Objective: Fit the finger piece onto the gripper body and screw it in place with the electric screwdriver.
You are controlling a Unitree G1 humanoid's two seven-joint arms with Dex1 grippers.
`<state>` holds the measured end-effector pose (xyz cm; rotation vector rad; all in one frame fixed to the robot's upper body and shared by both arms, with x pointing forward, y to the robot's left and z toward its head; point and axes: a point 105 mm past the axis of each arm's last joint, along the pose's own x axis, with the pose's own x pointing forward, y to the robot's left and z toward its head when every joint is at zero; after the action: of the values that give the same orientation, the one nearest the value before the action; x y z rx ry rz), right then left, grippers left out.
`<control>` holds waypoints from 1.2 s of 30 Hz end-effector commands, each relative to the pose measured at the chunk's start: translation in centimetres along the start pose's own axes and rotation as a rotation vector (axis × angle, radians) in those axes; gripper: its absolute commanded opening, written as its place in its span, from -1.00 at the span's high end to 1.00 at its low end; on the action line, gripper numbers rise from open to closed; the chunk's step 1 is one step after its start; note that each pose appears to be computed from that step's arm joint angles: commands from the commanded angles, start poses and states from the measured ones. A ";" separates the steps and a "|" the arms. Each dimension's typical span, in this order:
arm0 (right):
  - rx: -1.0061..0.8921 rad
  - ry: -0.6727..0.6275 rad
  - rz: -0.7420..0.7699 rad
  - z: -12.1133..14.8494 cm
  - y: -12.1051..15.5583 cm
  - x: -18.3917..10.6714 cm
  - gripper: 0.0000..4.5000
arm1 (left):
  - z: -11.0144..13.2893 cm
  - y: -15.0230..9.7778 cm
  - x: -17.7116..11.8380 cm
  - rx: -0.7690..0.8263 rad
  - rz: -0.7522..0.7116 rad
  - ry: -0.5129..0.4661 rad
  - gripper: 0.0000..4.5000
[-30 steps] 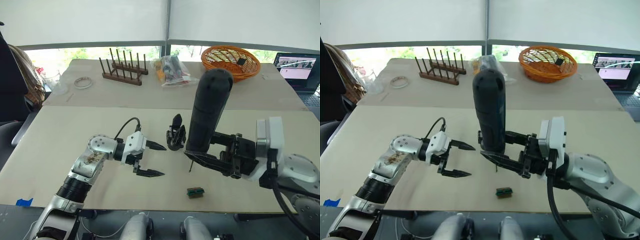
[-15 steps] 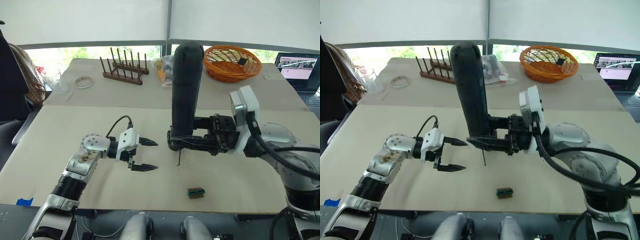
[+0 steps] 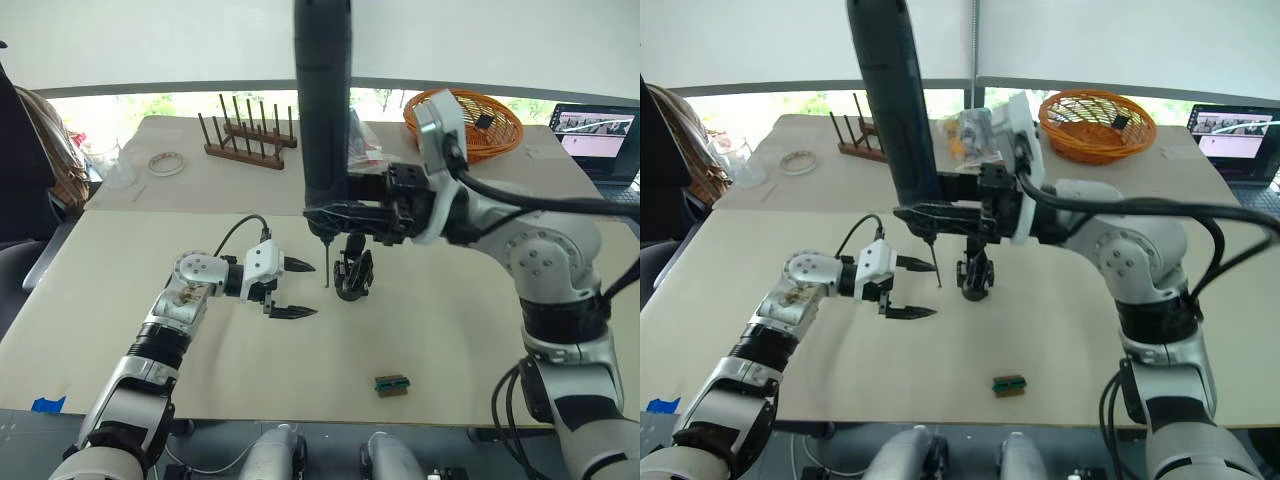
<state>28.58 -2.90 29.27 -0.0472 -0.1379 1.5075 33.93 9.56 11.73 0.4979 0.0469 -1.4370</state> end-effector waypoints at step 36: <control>-0.133 0.051 -0.097 1.2 -3.3 -2.3 0.14 | 1.9 2.0 3.8 0.086 -0.047 -0.056 -1.00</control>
<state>32.64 -5.09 28.43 -0.1536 -0.0876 1.3930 35.71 5.63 11.70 0.5127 0.0002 -1.5089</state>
